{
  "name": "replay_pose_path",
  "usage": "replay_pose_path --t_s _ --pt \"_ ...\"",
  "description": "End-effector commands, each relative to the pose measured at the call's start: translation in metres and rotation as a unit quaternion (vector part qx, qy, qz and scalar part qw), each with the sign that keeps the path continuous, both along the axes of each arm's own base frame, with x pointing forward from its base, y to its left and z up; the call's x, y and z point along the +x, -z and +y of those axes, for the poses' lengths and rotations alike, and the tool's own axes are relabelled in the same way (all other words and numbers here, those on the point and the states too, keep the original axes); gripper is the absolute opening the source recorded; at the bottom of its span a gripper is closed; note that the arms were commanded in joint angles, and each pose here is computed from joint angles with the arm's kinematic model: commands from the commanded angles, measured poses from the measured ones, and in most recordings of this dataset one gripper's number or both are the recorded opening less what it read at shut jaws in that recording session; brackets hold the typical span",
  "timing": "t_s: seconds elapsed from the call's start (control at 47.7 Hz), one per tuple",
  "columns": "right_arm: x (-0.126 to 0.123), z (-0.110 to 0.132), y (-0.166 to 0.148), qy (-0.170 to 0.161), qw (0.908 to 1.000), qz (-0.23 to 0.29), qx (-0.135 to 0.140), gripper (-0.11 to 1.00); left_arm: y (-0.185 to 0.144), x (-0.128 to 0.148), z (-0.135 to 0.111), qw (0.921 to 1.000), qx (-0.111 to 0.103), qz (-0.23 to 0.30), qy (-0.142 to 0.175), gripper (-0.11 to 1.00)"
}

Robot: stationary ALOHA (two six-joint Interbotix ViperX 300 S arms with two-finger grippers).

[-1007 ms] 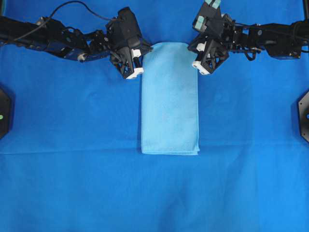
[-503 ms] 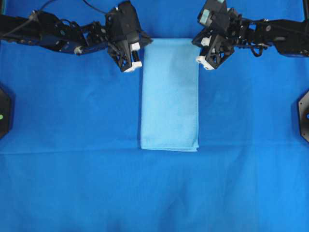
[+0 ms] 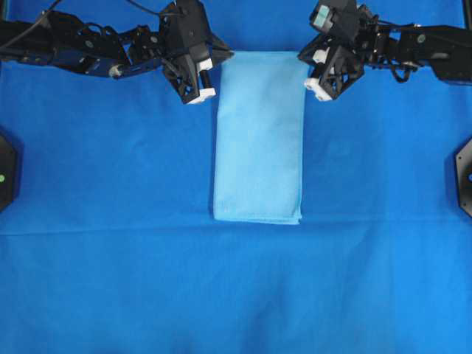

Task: Fold the light blue towel.
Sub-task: 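Grasp the far end and fold it toward the near end with both grippers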

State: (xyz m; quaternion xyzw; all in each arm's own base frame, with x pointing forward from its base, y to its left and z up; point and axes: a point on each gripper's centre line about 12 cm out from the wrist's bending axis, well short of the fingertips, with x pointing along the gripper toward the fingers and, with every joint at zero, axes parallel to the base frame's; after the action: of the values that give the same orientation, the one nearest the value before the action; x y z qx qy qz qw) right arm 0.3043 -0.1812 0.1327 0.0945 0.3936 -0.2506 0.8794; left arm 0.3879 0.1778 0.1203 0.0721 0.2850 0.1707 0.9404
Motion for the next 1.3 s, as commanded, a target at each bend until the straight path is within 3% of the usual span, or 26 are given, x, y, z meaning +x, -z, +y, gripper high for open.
replay_pose_path --t_s 0.0,0.168,0.336,0.587,0.734,1.049,1.28 --pt "0.001 0.009 -0.022 -0.007 0.9998 -0.012 -0.012 0.03 -0.025 0.003 -0.008 0.9997 0.009 -0.02 0.01 0.03" --pt "0.005 0.042 -0.04 -0.037 0.9992 -0.004 -0.014 0.03 -0.038 -0.001 -0.04 0.999 0.002 -0.006 0.044 0.03" --pt "0.007 0.079 -0.046 -0.063 0.998 0.009 0.001 0.03 -0.046 -0.011 -0.083 0.9959 -0.007 0.008 0.09 0.03" --pt "0.008 0.129 -0.037 -0.084 0.9953 0.028 0.038 0.03 -0.035 -0.02 -0.14 0.9896 -0.061 0.018 0.129 0.03" --pt "0.009 0.148 -0.033 -0.097 0.9936 0.029 0.052 0.03 -0.027 -0.021 -0.169 0.9837 -0.071 0.033 0.162 0.03" --pt "0.008 0.178 -0.004 -0.112 0.9888 0.032 0.093 0.03 -0.002 -0.017 -0.212 0.9735 -0.098 0.062 0.197 0.03" --pt "0.017 0.189 0.014 -0.121 0.9855 0.02 0.117 0.03 0.014 -0.016 -0.221 0.9713 -0.11 0.071 0.199 0.03"
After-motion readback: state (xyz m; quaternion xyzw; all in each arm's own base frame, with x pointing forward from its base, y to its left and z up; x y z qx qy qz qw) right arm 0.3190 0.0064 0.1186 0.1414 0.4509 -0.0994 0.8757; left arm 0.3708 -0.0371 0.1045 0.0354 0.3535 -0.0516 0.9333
